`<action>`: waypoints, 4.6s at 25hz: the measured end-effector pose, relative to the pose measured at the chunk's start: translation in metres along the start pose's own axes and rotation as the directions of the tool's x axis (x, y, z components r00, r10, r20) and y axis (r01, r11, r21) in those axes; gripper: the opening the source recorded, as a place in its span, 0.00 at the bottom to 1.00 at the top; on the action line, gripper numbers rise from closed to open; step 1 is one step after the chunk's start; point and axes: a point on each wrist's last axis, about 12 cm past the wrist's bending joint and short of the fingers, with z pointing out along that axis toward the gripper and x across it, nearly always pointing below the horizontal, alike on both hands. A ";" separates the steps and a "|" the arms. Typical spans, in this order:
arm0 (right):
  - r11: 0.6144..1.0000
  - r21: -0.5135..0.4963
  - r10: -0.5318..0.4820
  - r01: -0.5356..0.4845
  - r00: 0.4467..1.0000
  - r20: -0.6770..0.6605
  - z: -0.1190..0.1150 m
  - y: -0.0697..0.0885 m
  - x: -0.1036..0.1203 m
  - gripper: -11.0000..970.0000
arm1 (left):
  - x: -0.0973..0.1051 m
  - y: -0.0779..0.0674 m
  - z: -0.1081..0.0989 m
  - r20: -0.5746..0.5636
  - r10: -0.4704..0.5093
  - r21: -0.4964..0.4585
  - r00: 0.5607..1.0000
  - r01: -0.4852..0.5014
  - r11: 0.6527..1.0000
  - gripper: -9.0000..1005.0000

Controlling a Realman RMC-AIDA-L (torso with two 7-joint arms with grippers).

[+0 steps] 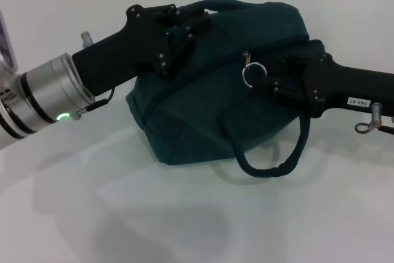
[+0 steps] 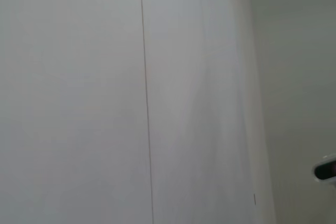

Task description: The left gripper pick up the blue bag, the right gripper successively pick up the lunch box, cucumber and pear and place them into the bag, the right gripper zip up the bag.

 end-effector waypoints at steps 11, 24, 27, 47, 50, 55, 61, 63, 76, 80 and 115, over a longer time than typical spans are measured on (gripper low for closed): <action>1.000 -0.011 -0.024 0.024 0.999 -0.022 0.007 -0.002 -0.003 0.30 | 0.000 0.000 0.001 0.000 0.007 0.004 1.000 -0.007 1.000 0.14; 0.970 0.019 -0.242 0.242 0.970 -0.005 -0.001 0.000 0.003 0.07 | -0.001 0.000 0.002 0.005 0.014 0.001 1.000 -0.014 1.000 0.15; 0.955 0.069 -0.291 0.289 0.957 0.009 -0.006 -0.002 0.005 0.04 | 0.000 0.000 0.002 0.005 0.010 0.001 1.000 -0.010 1.000 0.15; 0.839 0.417 -0.410 0.351 0.910 0.059 -0.063 -0.015 0.021 0.06 | -0.009 -0.001 0.003 -0.009 -0.120 0.098 0.993 0.120 0.988 0.16; 0.827 0.444 -0.406 0.344 0.913 0.049 -0.069 -0.017 0.024 0.07 | -0.011 0.001 0.006 -0.012 -0.140 0.105 0.990 0.140 0.985 0.16; 0.813 0.484 -0.381 0.325 0.924 0.020 -0.078 -0.022 0.030 0.09 | -0.012 0.003 0.011 -0.020 -0.163 0.111 0.986 0.164 0.980 0.16; 0.809 0.490 -0.352 0.323 0.935 -0.035 -0.083 -0.026 0.037 0.11 | -0.013 0.003 0.017 -0.020 -0.182 0.124 0.983 0.183 0.975 0.16; 0.814 0.477 -0.342 0.331 0.938 -0.067 -0.082 -0.025 0.042 0.12 | -0.013 0.002 0.018 -0.019 -0.185 0.126 0.983 0.186 0.974 0.16; 0.850 0.441 -0.288 0.288 0.955 -0.068 -0.071 -0.023 0.046 0.17 | -0.001 -0.001 0.018 -0.010 -0.242 0.059 0.970 0.242 0.968 0.17; 0.853 0.442 -0.283 0.277 0.958 -0.056 -0.072 -0.023 0.043 0.19 | 0.003 0.000 0.010 0.038 -0.264 -0.009 0.964 0.264 0.964 0.17; 0.930 0.056 -0.366 0.363 0.907 0.210 -0.047 0.014 0.008 0.61 | 0.021 -0.050 -0.038 0.068 -0.118 0.025 0.991 0.116 0.993 0.82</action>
